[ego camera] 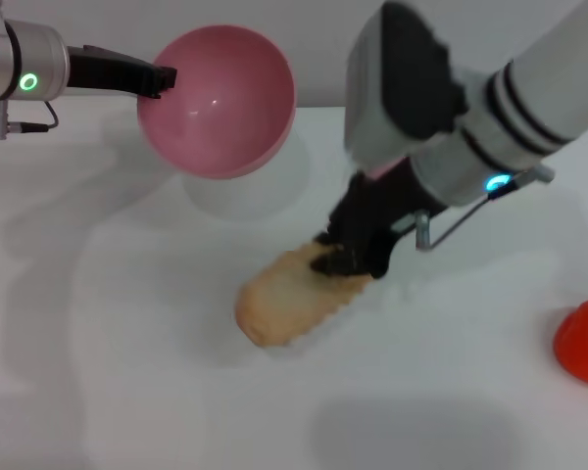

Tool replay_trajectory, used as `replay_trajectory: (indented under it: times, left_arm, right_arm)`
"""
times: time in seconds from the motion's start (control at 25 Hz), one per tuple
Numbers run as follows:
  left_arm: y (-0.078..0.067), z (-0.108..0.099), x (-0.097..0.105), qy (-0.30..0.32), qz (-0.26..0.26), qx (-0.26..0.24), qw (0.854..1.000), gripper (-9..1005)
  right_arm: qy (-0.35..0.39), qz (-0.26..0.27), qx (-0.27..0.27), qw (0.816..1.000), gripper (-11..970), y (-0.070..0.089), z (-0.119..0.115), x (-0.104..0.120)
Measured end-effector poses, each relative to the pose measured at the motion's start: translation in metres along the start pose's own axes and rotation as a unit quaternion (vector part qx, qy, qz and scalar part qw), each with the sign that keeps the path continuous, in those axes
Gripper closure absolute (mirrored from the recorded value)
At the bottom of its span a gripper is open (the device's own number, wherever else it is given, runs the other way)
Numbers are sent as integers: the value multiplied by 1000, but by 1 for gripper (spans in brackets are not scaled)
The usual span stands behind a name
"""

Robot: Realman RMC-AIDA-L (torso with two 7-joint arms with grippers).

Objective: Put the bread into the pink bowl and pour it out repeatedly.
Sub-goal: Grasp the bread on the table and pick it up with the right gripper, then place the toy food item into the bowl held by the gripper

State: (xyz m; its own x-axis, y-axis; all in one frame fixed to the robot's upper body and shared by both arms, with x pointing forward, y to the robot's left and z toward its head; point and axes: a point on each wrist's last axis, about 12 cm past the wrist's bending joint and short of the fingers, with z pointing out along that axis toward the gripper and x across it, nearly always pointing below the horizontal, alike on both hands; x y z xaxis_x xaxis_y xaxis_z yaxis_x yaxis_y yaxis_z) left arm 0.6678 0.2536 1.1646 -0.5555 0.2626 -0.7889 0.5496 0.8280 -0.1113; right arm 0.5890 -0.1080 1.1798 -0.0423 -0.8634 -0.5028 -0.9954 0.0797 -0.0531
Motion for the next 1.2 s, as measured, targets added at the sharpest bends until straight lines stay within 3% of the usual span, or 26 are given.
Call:
replay_trajectory:
  times: [0.28,0.52,0.92,1.2]
  left_arm:
    - [2,-2,2,1,-4,-2,1000,937]
    - [4,-3,3,2,-3,-3,1000,937]
    - [-1,1,4,8,3,2,1000,937]
    - [-2,1,4,9,3,4,1000,937]
  right_arm:
    - [-109,-30,70,991,778,-1,-53,-12]
    - [-210,-36,132,968,783,-1,-92,-10]
    - [-321,-7,237,917,794,-13,-101,20]
    - [-335,42,303,891,797,-32,-94,43]
